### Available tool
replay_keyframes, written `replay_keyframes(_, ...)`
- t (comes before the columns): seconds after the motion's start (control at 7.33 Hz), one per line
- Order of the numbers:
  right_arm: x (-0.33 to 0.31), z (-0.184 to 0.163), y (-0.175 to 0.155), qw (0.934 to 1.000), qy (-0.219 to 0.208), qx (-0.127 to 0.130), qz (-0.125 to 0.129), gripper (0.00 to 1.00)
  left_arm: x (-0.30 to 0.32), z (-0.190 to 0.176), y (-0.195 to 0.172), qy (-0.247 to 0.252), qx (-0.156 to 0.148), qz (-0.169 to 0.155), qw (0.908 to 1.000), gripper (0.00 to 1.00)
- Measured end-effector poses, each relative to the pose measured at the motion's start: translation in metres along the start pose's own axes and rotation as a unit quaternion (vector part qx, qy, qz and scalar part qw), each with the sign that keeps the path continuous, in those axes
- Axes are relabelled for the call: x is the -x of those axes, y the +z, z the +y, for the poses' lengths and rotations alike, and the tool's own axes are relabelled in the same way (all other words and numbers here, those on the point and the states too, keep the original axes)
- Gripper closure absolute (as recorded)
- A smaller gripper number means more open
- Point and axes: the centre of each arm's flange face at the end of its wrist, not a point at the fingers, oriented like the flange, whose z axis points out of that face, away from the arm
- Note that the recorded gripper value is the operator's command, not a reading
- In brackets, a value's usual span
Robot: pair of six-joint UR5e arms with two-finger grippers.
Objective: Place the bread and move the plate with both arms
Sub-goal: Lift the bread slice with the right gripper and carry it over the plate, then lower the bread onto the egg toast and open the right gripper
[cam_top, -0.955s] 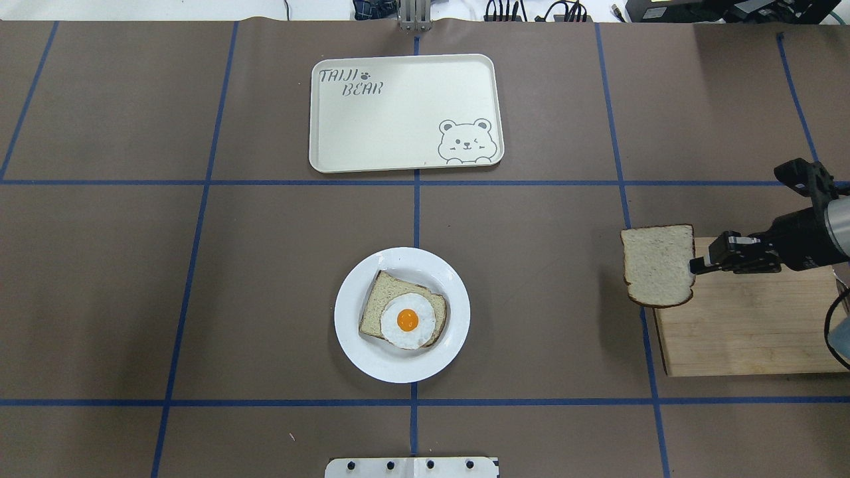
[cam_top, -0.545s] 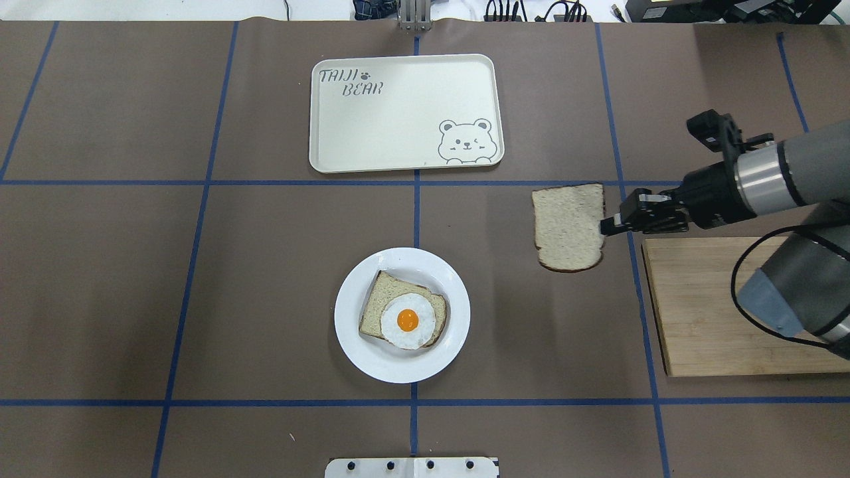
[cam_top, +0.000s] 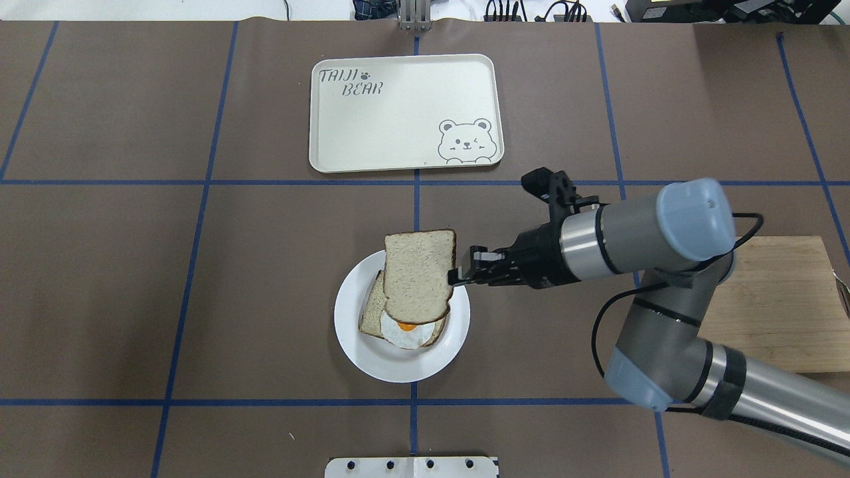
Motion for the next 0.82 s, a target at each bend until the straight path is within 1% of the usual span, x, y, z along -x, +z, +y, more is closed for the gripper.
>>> replay_keyframes(0.14,0.004,0.018,0.024,1.0,0.001,-0.002,0.005,1.0,-0.001,-0.002,0.002,-0.001,0.003,0.009,1.0,0.01)
replay_keyframes(0.27,0.004,0.028,0.04,0.9999,-0.001,-0.004,0.015,1.0,0.0,-0.004,0.003,-0.003,0.005,0.013,0.9999,0.01)
replay_keyframes(0.55,-0.006,0.036,0.06,0.9994,-0.002,0.0,0.035,1.0,0.0,-0.008,0.004,-0.003,0.006,0.015,0.9999,0.01)
replay_keyframes(0.82,-0.021,0.035,0.071,0.9987,0.002,0.001,0.052,1.0,0.001,-0.014,0.007,-0.005,0.008,0.015,0.9998,0.01)
